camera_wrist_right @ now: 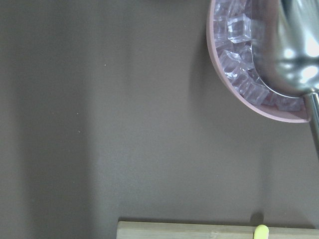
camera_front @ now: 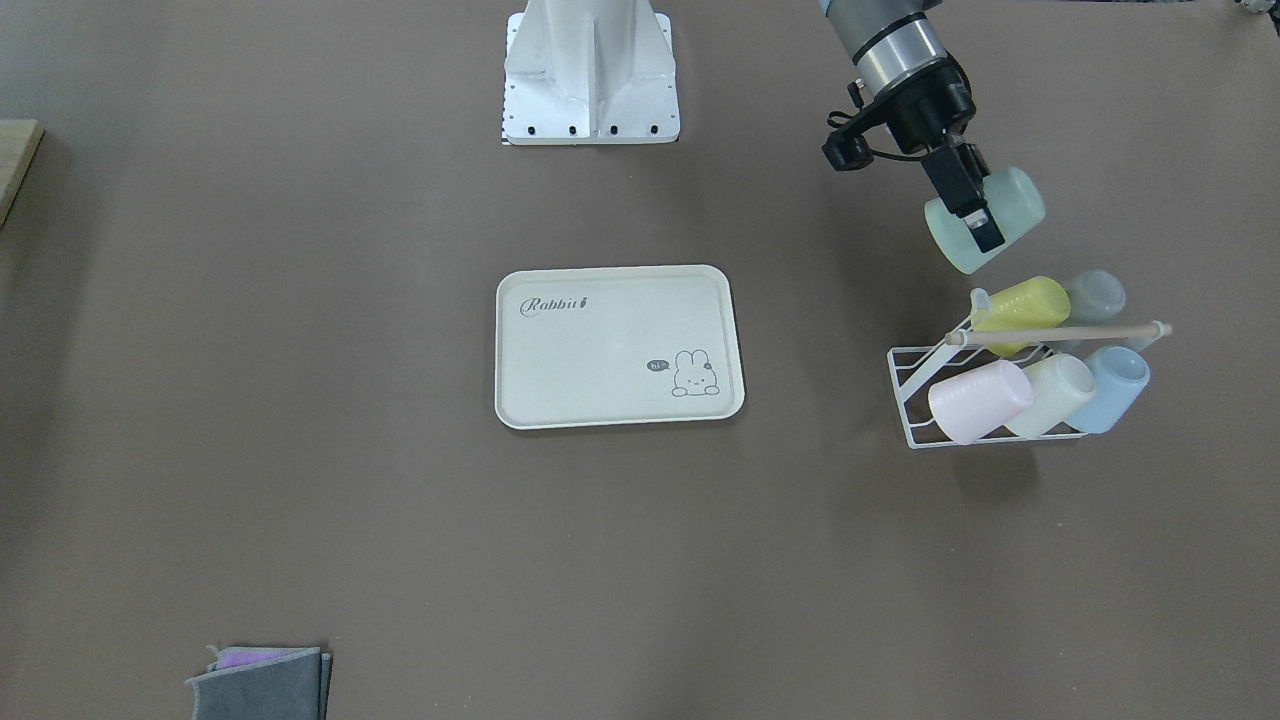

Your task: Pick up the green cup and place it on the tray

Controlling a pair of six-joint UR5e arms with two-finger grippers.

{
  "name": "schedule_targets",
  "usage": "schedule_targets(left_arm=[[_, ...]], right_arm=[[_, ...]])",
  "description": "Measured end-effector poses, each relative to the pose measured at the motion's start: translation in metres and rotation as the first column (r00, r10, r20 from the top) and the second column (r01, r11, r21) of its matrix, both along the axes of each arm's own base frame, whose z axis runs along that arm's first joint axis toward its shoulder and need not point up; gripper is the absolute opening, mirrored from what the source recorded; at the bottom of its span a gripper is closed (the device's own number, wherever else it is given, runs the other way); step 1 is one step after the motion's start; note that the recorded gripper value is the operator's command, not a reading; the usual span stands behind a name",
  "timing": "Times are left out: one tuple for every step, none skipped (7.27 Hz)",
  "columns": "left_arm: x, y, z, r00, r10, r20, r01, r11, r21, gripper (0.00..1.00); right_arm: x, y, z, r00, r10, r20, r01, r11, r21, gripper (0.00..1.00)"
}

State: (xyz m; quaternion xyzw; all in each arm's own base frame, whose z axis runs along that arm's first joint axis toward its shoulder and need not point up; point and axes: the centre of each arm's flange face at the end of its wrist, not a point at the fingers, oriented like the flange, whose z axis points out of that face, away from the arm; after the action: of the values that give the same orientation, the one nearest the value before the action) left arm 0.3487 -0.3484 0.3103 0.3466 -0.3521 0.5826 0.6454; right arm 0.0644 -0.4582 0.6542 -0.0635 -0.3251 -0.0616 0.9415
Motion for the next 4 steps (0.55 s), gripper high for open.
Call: schedule_targets(left_arm=[[0.009,0.006,-0.005,0.994,0.006,-0.113,-0.006,1.000,0.002,0.00],[0.024,0.013,-0.007,0.970,0.024,-0.240,-0.029,0.999,-0.016,0.00],[0.039,0.016,-0.008,0.922,0.033,-0.385,-0.047,0.999,-0.026,0.00],[0.055,0.023,-0.008,0.843,0.021,-0.538,-0.044,0.999,-0.029,0.00]], right_arm=[[0.000,0.000,0.004,1.000,0.003,0.000,-0.003,1.000,-0.004,1.00],[0.000,0.000,0.007,1.000,0.005,-0.001,-0.005,1.000,-0.008,1.00],[0.001,0.001,0.009,1.000,0.006,-0.002,-0.006,1.000,-0.014,1.00],[0.001,0.002,0.011,1.000,0.007,-0.002,-0.007,1.000,-0.018,1.00]])
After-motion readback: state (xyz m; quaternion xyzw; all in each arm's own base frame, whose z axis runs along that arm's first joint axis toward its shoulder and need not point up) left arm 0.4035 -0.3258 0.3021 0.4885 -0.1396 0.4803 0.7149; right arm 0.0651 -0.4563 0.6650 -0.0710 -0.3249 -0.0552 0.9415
